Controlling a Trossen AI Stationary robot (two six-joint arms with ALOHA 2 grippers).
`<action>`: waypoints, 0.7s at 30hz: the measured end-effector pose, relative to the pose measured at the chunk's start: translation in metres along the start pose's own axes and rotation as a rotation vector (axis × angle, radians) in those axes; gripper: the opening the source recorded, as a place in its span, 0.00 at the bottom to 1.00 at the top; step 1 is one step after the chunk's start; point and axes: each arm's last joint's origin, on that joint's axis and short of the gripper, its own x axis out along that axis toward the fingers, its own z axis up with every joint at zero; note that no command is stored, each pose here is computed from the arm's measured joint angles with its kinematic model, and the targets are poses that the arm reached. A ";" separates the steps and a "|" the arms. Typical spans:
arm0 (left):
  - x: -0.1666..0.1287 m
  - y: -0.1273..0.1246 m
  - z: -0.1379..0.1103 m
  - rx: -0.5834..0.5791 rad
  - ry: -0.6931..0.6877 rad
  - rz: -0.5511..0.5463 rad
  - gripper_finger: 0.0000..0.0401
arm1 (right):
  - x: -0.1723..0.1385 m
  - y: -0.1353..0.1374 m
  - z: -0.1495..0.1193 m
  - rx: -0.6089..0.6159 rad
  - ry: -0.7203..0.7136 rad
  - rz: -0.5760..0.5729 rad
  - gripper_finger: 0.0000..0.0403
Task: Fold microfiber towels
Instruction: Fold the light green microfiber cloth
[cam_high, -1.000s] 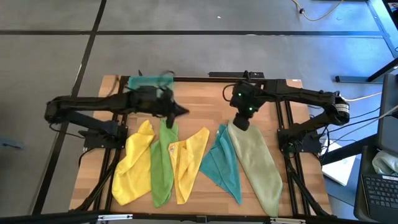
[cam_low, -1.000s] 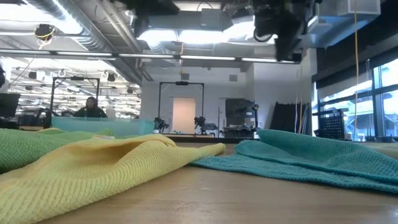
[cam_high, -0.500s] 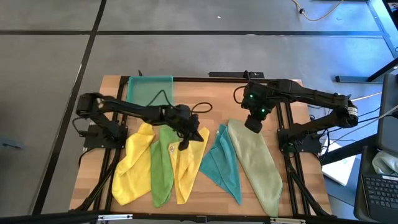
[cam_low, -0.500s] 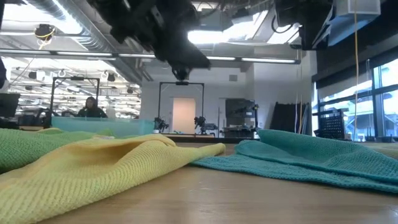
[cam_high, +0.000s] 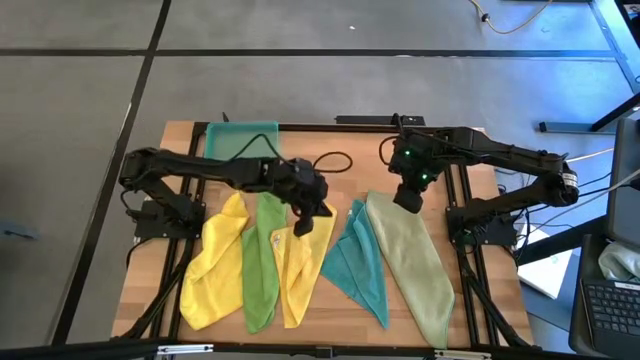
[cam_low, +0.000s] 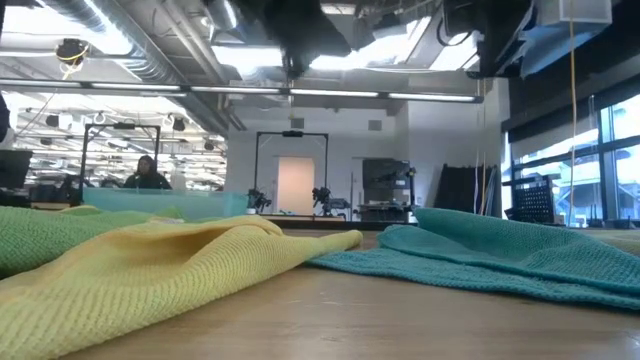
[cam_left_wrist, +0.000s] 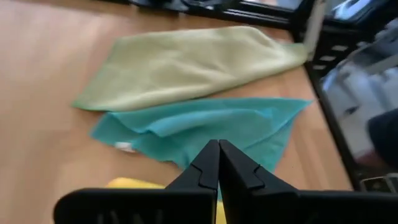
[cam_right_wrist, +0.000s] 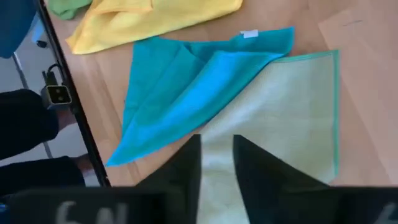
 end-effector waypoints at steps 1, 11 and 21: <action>-0.005 -0.001 0.006 0.005 0.005 0.028 0.00 | 0.000 0.000 0.001 -0.001 -0.013 -0.020 0.32; -0.030 -0.004 0.036 -0.091 -0.030 0.074 0.00 | 0.012 -0.006 0.000 0.019 -0.058 -0.131 0.47; -0.036 -0.012 0.032 -0.046 0.066 0.086 0.00 | 0.055 0.009 -0.009 0.096 -0.083 -0.037 0.47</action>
